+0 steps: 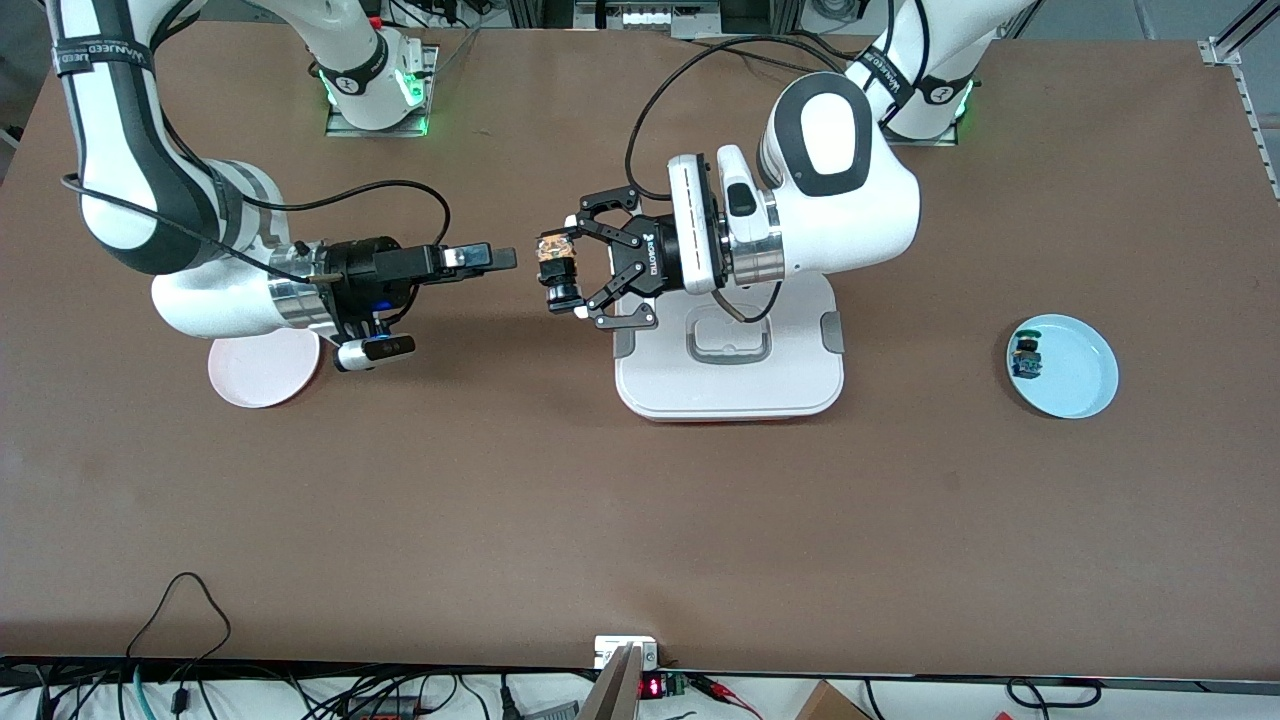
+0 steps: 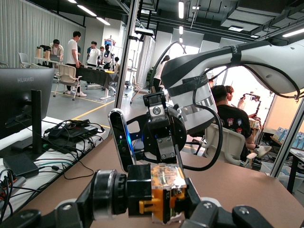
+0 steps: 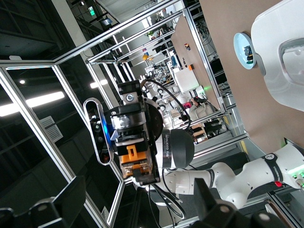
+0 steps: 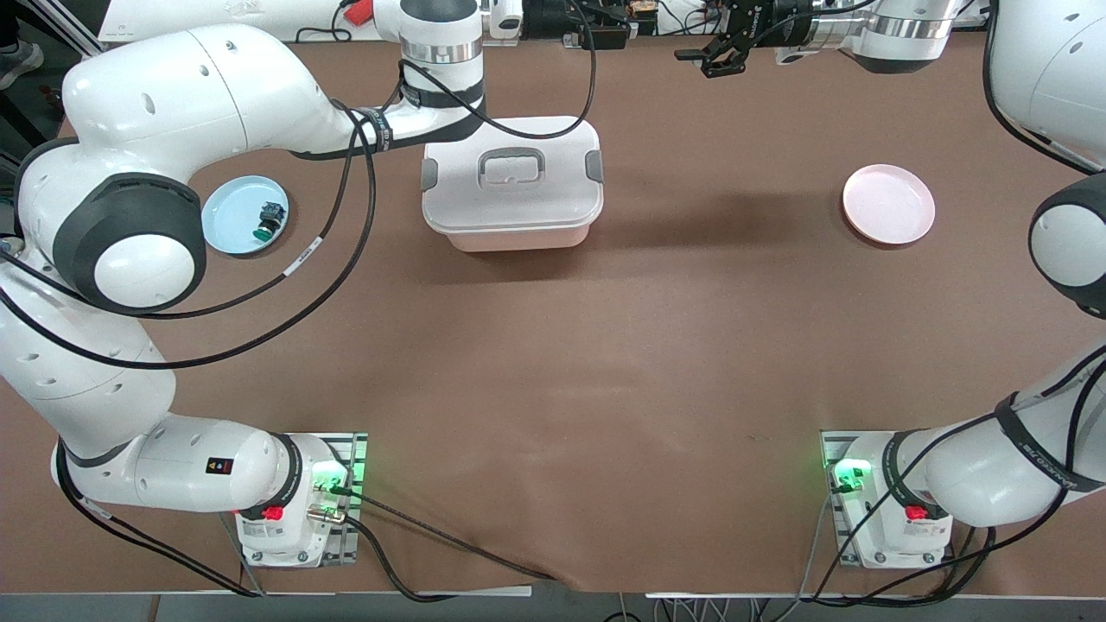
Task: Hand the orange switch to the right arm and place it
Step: 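Bring the open right gripper up to the switch held by the left gripper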
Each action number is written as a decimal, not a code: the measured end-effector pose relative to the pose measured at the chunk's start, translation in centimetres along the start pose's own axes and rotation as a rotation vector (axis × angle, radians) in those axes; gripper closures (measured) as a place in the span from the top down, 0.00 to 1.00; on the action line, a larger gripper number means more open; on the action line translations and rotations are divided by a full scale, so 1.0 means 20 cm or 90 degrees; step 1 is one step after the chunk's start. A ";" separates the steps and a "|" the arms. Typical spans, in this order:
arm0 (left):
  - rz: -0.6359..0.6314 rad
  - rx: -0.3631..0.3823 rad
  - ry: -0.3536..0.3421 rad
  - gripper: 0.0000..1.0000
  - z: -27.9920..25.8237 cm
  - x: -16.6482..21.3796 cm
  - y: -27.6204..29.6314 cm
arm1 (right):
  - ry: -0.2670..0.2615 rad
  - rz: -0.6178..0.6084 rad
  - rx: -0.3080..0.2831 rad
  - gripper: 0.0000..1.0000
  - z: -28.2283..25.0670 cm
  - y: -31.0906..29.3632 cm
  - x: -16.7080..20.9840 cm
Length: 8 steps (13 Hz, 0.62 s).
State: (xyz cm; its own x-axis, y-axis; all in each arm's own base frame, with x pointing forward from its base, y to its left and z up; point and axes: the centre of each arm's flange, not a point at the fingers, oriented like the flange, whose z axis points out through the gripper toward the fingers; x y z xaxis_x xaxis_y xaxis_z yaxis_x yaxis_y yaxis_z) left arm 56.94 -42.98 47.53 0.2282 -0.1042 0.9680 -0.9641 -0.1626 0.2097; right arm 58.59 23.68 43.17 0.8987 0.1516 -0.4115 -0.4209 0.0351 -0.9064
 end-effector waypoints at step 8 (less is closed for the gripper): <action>0.000 0.000 0.000 0.73 0.00 0.00 0.00 | 0.007 -0.010 -0.008 1.00 0.11 -0.01 0.09</action>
State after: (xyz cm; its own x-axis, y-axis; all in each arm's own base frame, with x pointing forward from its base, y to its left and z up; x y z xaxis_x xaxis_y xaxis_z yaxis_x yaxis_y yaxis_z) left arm 56.94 -42.98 47.53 0.2280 -0.1041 0.9681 -0.9642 -0.1627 0.2096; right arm 59.95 26.03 42.79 0.9065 0.1402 -0.3982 -0.4053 0.0245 -0.9139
